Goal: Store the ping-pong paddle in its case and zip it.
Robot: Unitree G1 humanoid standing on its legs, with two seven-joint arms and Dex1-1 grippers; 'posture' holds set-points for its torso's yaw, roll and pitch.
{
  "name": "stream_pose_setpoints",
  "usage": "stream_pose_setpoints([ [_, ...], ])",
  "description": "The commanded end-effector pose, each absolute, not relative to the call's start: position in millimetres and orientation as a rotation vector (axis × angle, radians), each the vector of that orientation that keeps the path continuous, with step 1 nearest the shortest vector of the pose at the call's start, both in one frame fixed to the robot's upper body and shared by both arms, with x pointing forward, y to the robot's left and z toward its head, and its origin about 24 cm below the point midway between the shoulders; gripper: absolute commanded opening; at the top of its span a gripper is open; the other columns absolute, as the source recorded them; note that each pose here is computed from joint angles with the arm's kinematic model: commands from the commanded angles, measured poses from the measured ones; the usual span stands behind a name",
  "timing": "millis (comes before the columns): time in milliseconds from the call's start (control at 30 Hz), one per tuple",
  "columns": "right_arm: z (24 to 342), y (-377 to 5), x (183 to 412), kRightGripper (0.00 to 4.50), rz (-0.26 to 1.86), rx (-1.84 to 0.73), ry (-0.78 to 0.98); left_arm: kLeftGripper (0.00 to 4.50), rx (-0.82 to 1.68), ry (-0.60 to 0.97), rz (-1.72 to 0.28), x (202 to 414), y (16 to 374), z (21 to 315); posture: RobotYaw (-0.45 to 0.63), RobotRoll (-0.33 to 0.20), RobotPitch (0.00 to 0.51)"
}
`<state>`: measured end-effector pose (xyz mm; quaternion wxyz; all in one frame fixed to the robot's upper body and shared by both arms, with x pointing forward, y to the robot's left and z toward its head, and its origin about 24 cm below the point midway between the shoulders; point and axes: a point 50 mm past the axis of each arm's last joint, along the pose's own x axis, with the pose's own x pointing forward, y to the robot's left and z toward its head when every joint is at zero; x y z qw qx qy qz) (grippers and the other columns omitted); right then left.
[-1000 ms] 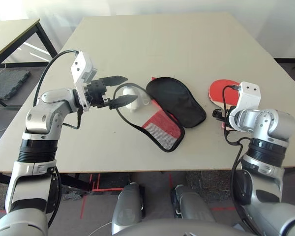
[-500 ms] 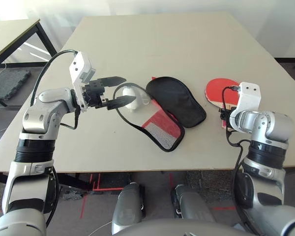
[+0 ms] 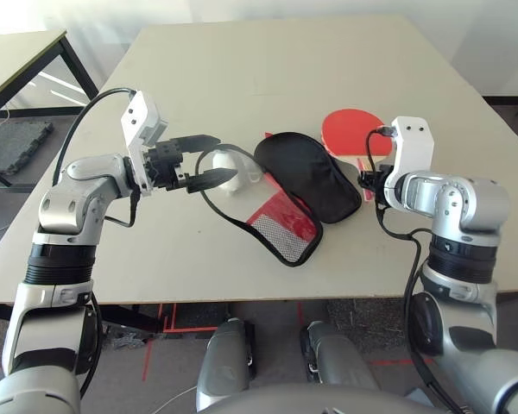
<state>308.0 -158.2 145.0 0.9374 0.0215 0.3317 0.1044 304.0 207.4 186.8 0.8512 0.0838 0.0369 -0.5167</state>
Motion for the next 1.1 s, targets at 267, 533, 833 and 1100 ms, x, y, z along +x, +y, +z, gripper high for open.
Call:
stream_pose_setpoints([
  [267, 147.8, -127.9, 309.3, 1.15, 0.475, -0.078, 0.664, 4.50, 0.189, 0.088, -1.079, 300.7, 206.9, 185.0, 0.10, 0.000, 0.076],
  [533, 134.6, -130.8, 317.5, 1.15, 0.512, -0.146, 0.706, 4.50, 0.189, 0.084, -1.066, 297.6, 208.0, 183.7, 0.13, 0.000, 0.065],
  [833, 124.8, -131.4, 322.8, 1.15, 0.530, -0.170, 0.727, 4.50, 0.191, 0.079, -1.061, 296.3, 208.3, 183.6, 0.14, 0.000, 0.059],
  [1100, 121.4, -134.5, 323.3, 1.15, 0.525, -0.121, 0.745, 4.50, 0.193, 0.083, -1.055, 295.5, 210.2, 183.8, 0.14, 0.000, 0.068],
])
